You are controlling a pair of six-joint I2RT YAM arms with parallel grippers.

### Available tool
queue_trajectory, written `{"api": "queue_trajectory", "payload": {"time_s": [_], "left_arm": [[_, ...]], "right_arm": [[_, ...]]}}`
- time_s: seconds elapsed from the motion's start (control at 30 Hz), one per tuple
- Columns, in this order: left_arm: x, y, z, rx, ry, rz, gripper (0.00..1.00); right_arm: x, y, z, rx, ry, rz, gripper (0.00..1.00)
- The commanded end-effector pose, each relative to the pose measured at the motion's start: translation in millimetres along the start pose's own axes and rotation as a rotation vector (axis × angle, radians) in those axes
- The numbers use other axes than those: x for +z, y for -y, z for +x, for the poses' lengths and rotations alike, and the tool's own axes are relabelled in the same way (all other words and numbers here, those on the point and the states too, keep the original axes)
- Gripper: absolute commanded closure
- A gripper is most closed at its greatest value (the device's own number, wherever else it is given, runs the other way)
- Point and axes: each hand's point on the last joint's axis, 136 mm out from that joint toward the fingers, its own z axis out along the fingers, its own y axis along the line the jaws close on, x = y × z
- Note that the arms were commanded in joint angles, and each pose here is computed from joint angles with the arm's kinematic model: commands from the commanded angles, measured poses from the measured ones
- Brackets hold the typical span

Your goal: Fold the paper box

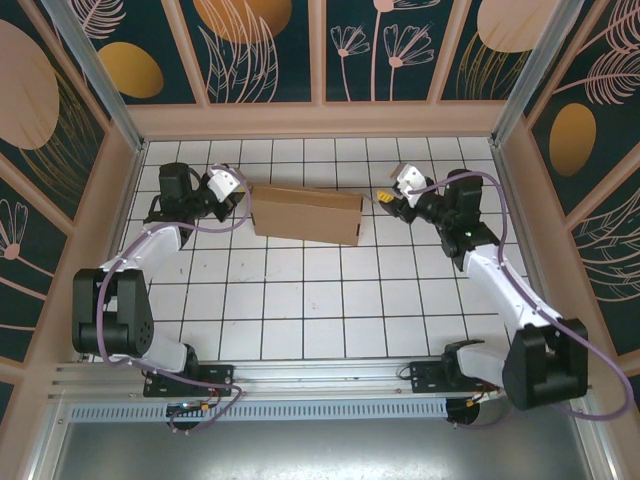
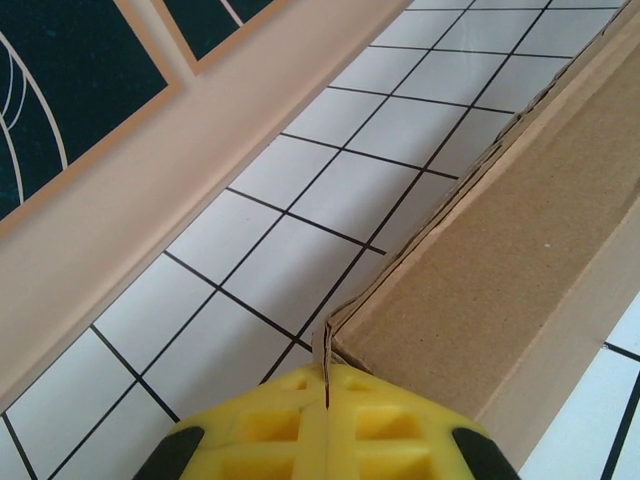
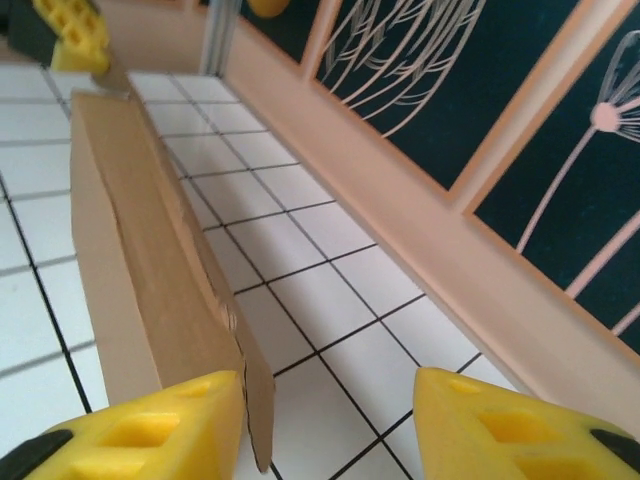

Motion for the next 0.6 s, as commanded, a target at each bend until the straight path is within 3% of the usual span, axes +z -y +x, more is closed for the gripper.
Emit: {"api": "queue_trajectory", "payload": {"time_s": [0.0,0.17,0.27,0.57], "left_arm": [[-7.1,-5.1,-7.0,-0.012,0.028,-0.040,1.00],[-8.2,-9.1,-7.6,-0.018,0.022,-0.060,1.00],[-7.6,-10.3,-8.7,-0.024,0.019,-0.058,1.00],[-8.6,-7.9,-8.7,-0.026,0.017,-0.049,1.00]], "right_arm": [[2.1,-16.3,-16.5,-0.143,0.097,-0.186,0.50],[18.2,-31.6,7.6,-0.105,-0.002,-0.273,0.52],[27.7,-29.7,24.0,-0.085,-0.060,-0.241,0.56],[40.6,-24.0,33.0,-0.025,-0.076,-0.214,0.72]]}}
